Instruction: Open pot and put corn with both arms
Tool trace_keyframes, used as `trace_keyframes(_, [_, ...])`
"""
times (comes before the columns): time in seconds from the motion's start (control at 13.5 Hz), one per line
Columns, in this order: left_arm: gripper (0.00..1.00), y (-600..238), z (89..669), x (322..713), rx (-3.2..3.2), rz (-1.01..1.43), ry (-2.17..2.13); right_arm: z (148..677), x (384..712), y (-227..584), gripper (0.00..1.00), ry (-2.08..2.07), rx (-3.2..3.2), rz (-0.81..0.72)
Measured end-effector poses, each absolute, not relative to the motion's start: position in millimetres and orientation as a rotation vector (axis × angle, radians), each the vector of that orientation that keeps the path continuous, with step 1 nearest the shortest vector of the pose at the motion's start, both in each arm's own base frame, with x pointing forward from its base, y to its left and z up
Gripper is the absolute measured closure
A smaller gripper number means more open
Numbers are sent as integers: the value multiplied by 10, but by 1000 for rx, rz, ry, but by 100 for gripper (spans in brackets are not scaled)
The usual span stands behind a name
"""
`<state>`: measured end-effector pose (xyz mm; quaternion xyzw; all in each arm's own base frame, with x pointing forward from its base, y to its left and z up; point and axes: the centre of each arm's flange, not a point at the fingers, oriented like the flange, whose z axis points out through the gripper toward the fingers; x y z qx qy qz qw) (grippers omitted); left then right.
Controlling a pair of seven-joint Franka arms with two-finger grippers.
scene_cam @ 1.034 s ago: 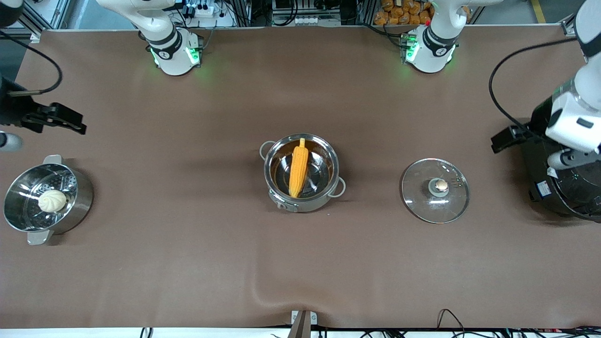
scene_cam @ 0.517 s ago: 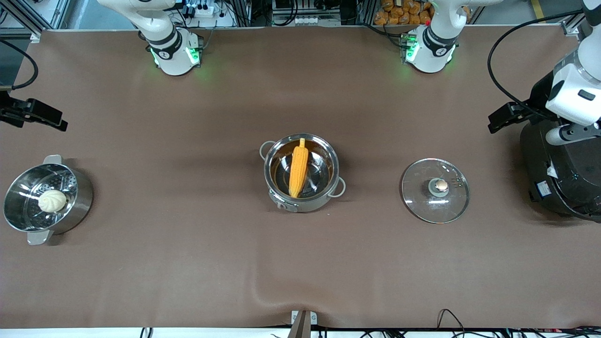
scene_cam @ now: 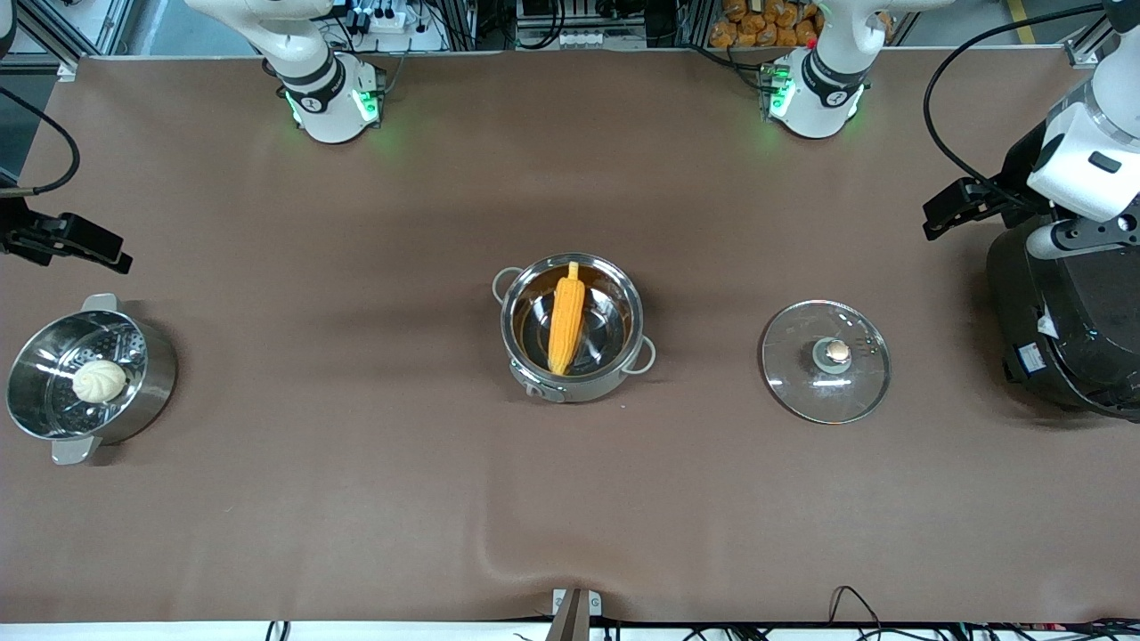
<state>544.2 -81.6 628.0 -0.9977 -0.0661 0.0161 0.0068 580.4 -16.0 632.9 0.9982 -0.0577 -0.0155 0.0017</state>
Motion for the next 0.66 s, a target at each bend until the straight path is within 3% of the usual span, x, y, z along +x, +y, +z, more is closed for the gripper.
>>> trace_keyframes(0.66, [0, -820, 6299, 5431, -3122, 45, -193, 6346, 5766, -139, 0, -156, 3135, -51])
